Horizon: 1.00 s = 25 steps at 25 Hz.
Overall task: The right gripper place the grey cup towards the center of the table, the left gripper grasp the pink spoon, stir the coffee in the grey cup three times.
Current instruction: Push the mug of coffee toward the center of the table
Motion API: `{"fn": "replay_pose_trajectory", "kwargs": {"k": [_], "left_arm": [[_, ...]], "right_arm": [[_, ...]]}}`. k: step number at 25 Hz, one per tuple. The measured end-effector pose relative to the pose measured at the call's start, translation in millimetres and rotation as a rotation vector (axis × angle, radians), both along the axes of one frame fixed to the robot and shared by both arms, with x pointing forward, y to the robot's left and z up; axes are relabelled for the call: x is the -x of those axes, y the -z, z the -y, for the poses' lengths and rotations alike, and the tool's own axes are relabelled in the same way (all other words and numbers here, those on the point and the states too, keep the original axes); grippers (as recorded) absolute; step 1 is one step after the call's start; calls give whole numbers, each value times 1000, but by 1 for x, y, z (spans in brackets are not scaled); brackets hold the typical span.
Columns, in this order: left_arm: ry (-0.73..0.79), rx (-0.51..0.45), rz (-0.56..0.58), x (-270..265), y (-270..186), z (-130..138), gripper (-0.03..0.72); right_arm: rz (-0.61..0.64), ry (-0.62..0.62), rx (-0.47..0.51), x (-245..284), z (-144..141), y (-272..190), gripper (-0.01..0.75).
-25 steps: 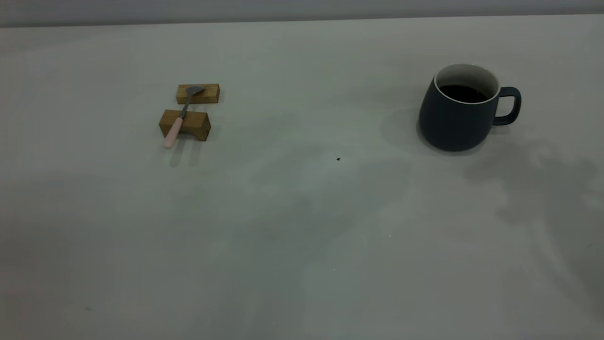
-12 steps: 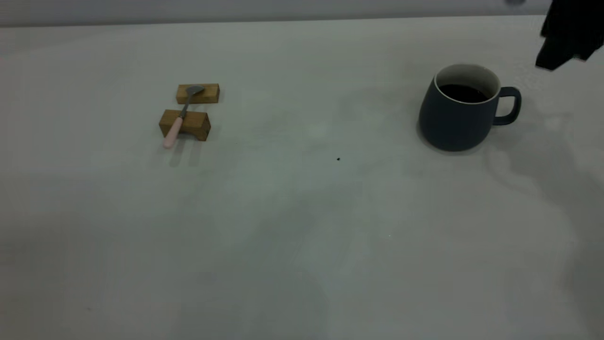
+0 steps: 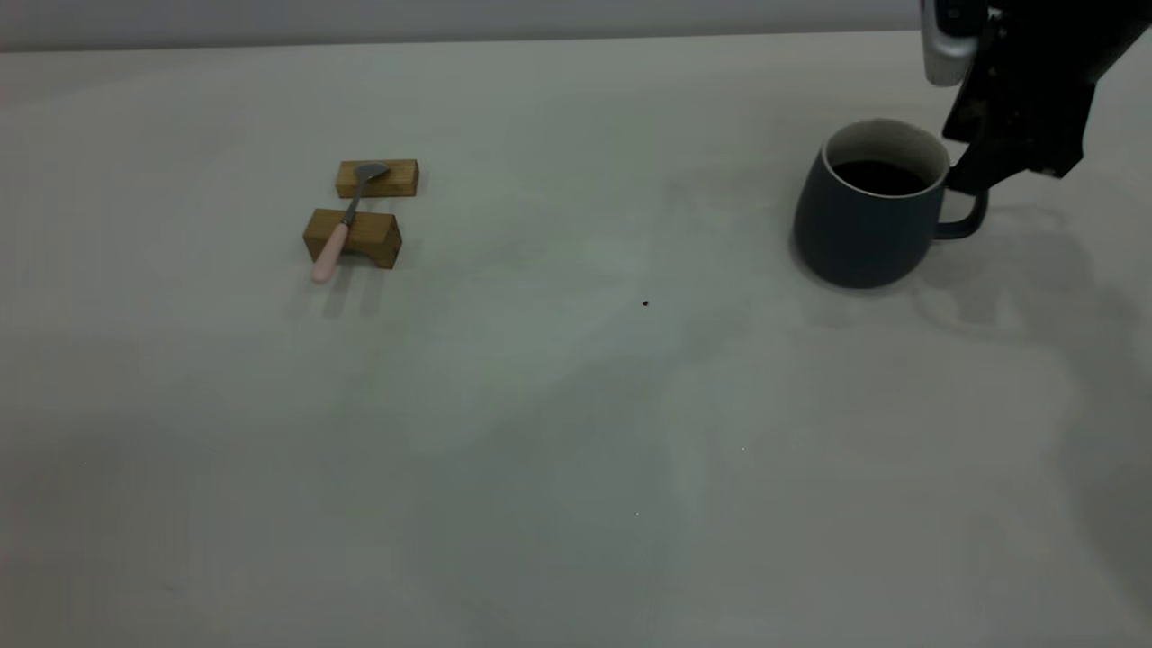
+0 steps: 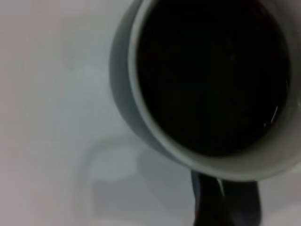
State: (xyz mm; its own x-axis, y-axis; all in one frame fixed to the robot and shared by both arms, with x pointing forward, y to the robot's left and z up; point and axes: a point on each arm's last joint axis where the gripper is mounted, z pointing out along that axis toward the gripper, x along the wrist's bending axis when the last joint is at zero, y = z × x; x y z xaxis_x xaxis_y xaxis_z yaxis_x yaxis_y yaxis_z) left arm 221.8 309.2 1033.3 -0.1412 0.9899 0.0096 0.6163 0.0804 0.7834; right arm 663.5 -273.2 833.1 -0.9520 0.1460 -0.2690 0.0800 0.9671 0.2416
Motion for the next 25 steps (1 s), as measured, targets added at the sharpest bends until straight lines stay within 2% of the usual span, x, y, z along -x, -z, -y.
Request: {"fn": "replay_pose_trajectory", "kwargs": {"k": [12, 16, 25], "left_arm": [[0, 0, 0, 0, 0, 0, 451], [0, 0, 0, 0, 0, 0, 451], [1, -1, 0, 0, 0, 0, 451]], "right_arm": [[-11, -37, -61, 1, -7, 22, 493], [10, -65, -99, 1, -25, 26, 493], [22, -146, -133, 8, -85, 28, 493]]}}
